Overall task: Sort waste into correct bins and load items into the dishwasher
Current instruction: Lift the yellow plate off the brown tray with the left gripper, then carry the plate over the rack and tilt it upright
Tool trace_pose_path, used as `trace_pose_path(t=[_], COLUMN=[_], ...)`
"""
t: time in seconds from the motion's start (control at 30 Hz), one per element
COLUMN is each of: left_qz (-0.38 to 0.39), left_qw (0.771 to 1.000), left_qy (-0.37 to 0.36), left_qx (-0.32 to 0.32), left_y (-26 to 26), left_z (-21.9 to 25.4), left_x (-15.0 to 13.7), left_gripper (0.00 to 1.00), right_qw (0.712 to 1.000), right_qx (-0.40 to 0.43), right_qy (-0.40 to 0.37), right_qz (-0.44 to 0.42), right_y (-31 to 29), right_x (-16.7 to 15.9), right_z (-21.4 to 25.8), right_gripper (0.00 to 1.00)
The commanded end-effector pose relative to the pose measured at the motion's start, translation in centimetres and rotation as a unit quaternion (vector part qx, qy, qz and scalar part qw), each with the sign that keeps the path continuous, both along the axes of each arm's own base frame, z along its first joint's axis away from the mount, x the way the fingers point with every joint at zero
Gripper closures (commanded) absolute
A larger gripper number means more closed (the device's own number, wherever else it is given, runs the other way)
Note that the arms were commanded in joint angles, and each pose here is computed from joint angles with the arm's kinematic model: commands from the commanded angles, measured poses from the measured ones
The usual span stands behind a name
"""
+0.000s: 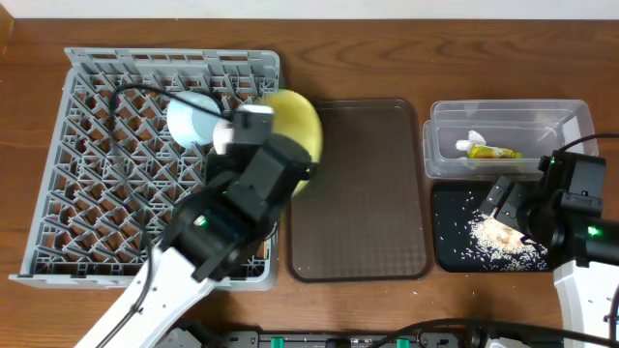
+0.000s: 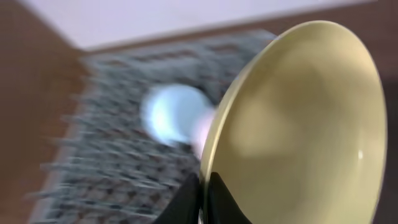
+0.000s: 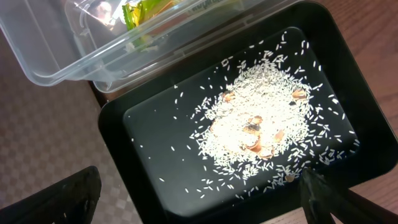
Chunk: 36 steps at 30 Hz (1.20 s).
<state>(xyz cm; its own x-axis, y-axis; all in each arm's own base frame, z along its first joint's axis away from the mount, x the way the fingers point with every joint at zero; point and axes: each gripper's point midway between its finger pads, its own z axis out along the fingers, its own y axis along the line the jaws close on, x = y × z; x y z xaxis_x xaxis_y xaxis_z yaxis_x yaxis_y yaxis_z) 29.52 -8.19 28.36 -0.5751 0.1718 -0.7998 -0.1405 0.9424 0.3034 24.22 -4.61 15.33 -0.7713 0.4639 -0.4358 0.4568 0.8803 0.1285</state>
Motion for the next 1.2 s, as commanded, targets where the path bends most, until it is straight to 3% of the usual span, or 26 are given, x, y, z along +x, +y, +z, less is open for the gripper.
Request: trace_pose_path(t=[0.0,0.33,0.57,0.9,1.17], left_qz=[0.089,0.084,0.106,0.09,0.069], left_qw=[0.988,0.975,0.954,0.944,0.952], left_qy=[-0.073,-0.038,-0.046,-0.017,-0.017], left_qx=[0.103,0.201,0.278,0.316,0.299], left_y=[4.3,4.2,2.7,0.6,-0.1], left_z=[4.1,3.2,3.2,0.0,-0.5], left_x=[-0.6,0.4,3.1,5.9,8.2], left_gripper=[0.93,0.93,0.93,0.93,0.92], right_qw=[1.0,1.0,1.0,1.0,1.0], right_qx=[-0.001,-0.001,-0.001,-0.001,-0.001], right_qy=[-0.005,-0.006,-0.005,-0.005,-0.005], right_qz=[-0.006,-0.007,-0.006,-0.007,-0.006], right_y=[-0.2,-0.2,-0.2,-0.2,-0.2], right_x=[0.1,0.1,0.1,0.1,0.1], right_z=[0.4,0.4,0.4,0.4,0.4], right_gripper=[0.01,0.01,0.01,0.01,0.01])
